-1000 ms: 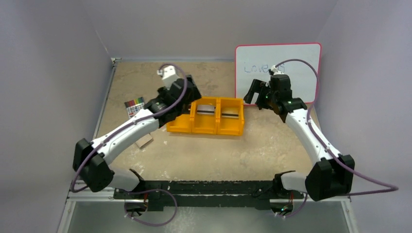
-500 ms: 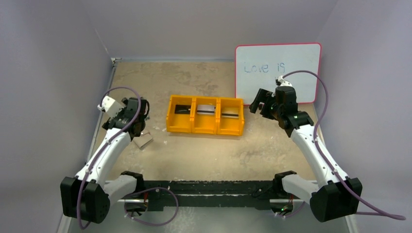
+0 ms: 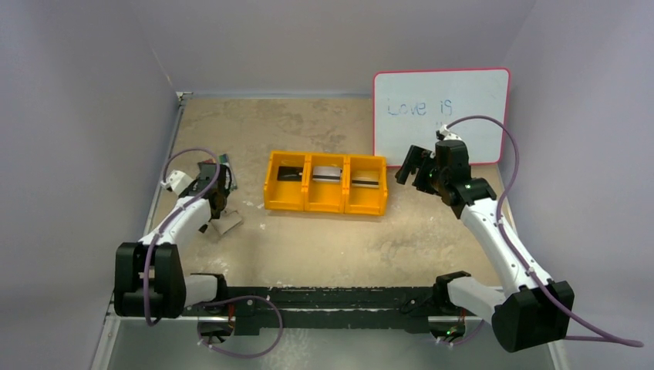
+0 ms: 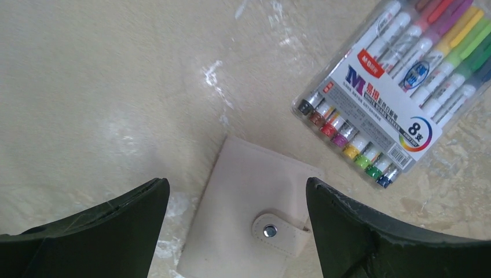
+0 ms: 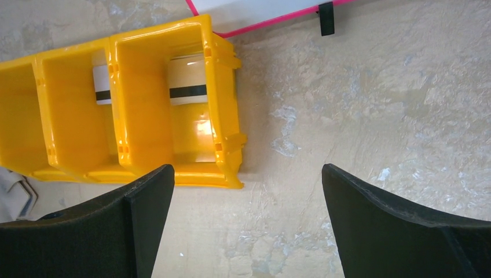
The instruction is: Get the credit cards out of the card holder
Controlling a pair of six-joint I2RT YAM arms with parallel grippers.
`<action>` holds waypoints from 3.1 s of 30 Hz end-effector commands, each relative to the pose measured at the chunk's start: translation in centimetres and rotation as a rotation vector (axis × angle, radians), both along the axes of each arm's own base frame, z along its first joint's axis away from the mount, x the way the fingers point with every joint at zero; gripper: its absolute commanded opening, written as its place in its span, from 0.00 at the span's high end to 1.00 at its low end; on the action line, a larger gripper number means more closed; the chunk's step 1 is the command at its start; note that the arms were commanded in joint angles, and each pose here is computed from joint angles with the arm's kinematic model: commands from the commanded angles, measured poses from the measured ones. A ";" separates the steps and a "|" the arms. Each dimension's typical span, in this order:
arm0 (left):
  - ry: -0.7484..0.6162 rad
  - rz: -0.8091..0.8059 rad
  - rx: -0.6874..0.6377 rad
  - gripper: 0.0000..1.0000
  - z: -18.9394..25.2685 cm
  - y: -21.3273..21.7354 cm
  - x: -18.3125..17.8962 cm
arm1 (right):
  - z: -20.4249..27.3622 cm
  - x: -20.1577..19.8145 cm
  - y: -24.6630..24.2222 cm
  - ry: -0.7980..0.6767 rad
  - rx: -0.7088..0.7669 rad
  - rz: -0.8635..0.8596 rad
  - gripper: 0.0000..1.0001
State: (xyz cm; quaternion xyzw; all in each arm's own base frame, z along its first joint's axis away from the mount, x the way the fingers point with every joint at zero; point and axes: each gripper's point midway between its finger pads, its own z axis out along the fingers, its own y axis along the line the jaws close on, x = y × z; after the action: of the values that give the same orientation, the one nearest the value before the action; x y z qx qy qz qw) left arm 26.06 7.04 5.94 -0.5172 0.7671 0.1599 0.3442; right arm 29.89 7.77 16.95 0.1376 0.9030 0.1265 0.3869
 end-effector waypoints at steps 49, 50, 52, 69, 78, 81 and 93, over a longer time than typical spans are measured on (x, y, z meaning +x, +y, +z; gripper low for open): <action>-0.035 -0.521 -0.441 0.73 -4.4 -17.7 -6.5 | -1.1 -1.0 1.1 0.013 0.053 0.044 0.00; -0.042 -0.539 -0.450 0.73 -4.5 -18.3 -6.8 | -1.0 -1.0 1.2 0.004 0.062 0.048 0.00; -0.052 -0.565 -0.457 0.72 -4.6 -19.3 -7.4 | -0.9 -1.1 1.5 -0.005 0.079 0.056 0.00; -0.206 -1.000 -0.274 0.44 -0.1 -35.7 -5.9 | 1.2 -5.5 7.1 -0.163 0.432 0.285 0.00; -0.290 -0.964 -0.287 0.21 1.6 -34.3 -5.6 | -2.9 -9.3 8.6 -0.050 0.471 0.331 0.12; -0.299 -0.953 -0.300 0.21 1.5 -33.9 -5.8 | -3.7 -9.7 9.1 -0.014 0.446 0.323 0.20; -0.240 -0.884 -0.403 0.04 -0.8 -32.7 -5.6 | -6.9 -10.2 15.2 0.122 0.308 0.363 0.34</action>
State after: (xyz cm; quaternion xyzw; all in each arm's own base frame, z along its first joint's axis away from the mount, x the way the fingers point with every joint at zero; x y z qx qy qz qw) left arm 20.32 -26.03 5.59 -0.1796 0.8902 -0.1897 0.3734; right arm 17.24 20.46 7.80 0.0390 0.9135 0.3338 0.2294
